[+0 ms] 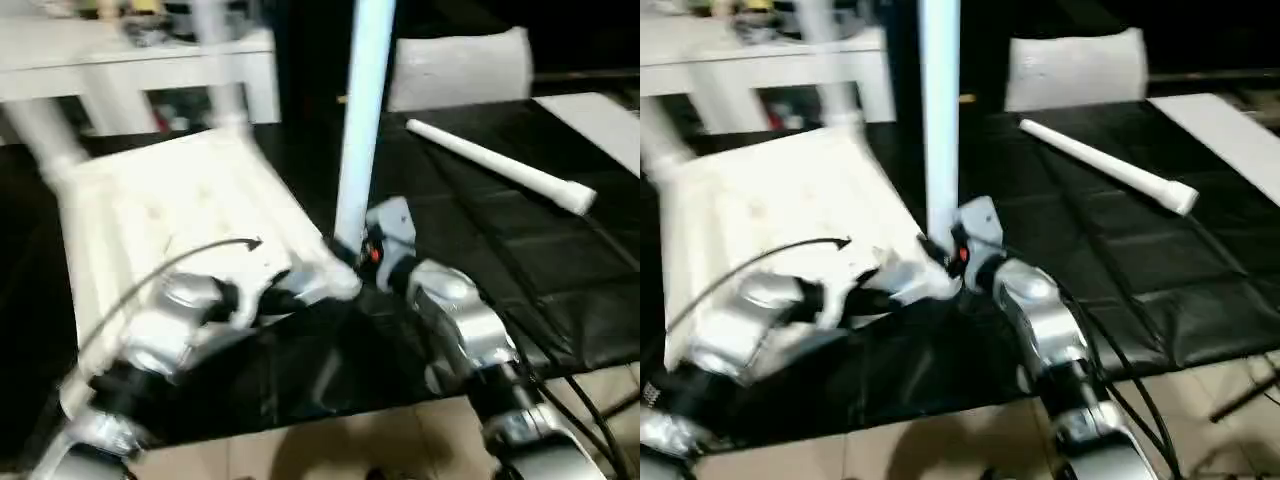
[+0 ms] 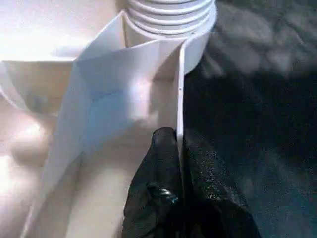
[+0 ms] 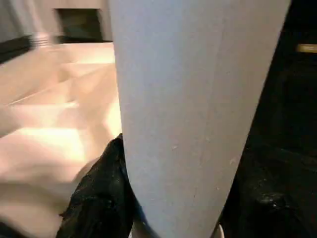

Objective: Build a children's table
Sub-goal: Rotate leg to tighten

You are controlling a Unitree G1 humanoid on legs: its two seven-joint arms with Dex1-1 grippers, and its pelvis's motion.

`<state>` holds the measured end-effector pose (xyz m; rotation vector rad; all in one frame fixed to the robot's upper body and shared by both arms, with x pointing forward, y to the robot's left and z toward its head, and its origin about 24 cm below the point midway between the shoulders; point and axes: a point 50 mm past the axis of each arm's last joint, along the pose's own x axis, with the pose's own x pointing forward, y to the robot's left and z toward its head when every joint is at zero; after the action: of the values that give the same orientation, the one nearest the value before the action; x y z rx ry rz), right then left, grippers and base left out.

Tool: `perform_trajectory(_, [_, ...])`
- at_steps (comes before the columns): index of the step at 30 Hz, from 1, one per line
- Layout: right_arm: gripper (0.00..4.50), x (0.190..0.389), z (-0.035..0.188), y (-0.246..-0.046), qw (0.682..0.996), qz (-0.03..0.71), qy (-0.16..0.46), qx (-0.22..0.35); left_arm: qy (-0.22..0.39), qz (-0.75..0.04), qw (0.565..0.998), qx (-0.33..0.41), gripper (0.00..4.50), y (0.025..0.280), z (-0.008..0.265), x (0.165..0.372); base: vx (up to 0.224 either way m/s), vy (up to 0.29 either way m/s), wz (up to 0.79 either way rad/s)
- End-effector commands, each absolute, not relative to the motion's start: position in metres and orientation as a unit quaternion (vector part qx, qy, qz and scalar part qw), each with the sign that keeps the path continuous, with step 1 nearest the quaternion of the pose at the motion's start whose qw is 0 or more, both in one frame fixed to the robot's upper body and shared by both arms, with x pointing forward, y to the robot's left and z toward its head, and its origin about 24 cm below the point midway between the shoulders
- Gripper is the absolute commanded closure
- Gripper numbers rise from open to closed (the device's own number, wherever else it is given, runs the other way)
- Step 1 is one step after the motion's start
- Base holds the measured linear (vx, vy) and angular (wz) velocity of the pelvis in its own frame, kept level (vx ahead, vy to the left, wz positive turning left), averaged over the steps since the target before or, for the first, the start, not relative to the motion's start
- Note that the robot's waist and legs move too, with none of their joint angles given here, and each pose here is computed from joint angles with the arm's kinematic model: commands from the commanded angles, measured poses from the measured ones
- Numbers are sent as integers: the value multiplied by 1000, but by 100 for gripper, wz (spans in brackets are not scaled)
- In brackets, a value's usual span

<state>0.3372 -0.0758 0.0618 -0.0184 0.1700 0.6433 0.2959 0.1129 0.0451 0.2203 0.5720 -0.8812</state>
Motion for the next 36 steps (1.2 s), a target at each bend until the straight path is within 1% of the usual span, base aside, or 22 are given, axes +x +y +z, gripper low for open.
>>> perform_trajectory(1, [262, 329, 29, -69, 939, 299, 168, -4, 202, -465, 857, 88, 450, 77, 76, 293, 0, 0, 0])
perform_trajectory(4, [262, 328, 28, -66, 938, 303, 171, 2, 208, -445, 864, 113, 450, 80, 74, 295, 0, 0, 0])
perform_trajectory(9, [262, 329, 26, -66, 938, 300, 174, -1, 219, -430, 868, 117, 450, 90, 74, 296, 0, 0, 0])
perform_trajectory(13, [262, 332, 28, -63, 936, 309, 166, 8, 218, -417, 873, 128, 450, 97, 75, 297, 0, 0, 0])
perform_trajectory(14, [227, 332, 28, -62, 936, 311, 164, 9, 213, -415, 875, 128, 450, 99, 76, 298, 0, 0, 0])
perform_trajectory(15, [227, 332, 29, -62, 937, 308, 162, 12, 210, -414, 876, 130, 450, 100, 76, 298, 0, 0, 0])
perform_trajectory(17, [190, 333, 30, -60, 937, 311, 160, 15, 204, -414, 877, 132, 450, 102, 78, 301, 0, 0, 0])
perform_trajectory(20, [183, 333, 30, -60, 936, 315, 157, 15, 204, -412, 878, 134, 450, 105, 78, 302, 0, 0, 0])
perform_trajectory(21, [159, 333, 30, -60, 936, 316, 155, 15, 203, -412, 878, 134, 450, 105, 79, 302, 0, 0, 0])
perform_trajectory(22, [147, 333, 31, -61, 936, 318, 152, 17, 202, -412, 878, 136, 450, 107, 79, 303, 0, 0, 0])
perform_trajectory(25, [137, 332, 31, -63, 935, 321, 148, 16, 200, -412, 878, 139, 450, 110, 80, 304, 0, 0, 0])
perform_trajectory(26, [115, 332, 31, -64, 935, 322, 146, 17, 200, -412, 878, 140, 450, 111, 80, 305, 0, 0, 0])
perform_trajectory(28, [99, 331, 31, -66, 936, 322, 143, 18, 200, -413, 877, 143, 450, 114, 80, 305, 0, 0, 0])
perform_trajectory(29, [93, 330, 31, -71, 939, 315, 140, 21, 200, -414, 876, 146, 450, 117, 80, 306, 0, 0, 0])
perform_trajectory(32, [61, 328, 32, -76, 940, 314, 135, 23, 200, -417, 874, 149, 450, 119, 80, 307, 0, 0, 0])
perform_trajectory(34, [49, 326, 32, -79, 939, 315, 132, 22, 201, -418, 873, 149, 450, 121, 79, 307, 0, 0, 0])
perform_trajectory(35, [28, 322, 32, -84, 939, 318, 128, 21, 202, -423, 870, 152, 450, 123, 79, 307, 0, 0, 0])
perform_trajectory(36, [28, 320, 32, -86, 939, 319, 126, 21, 202, -425, 869, 153, 450, 124, 78, 307, 0, 0, 0])
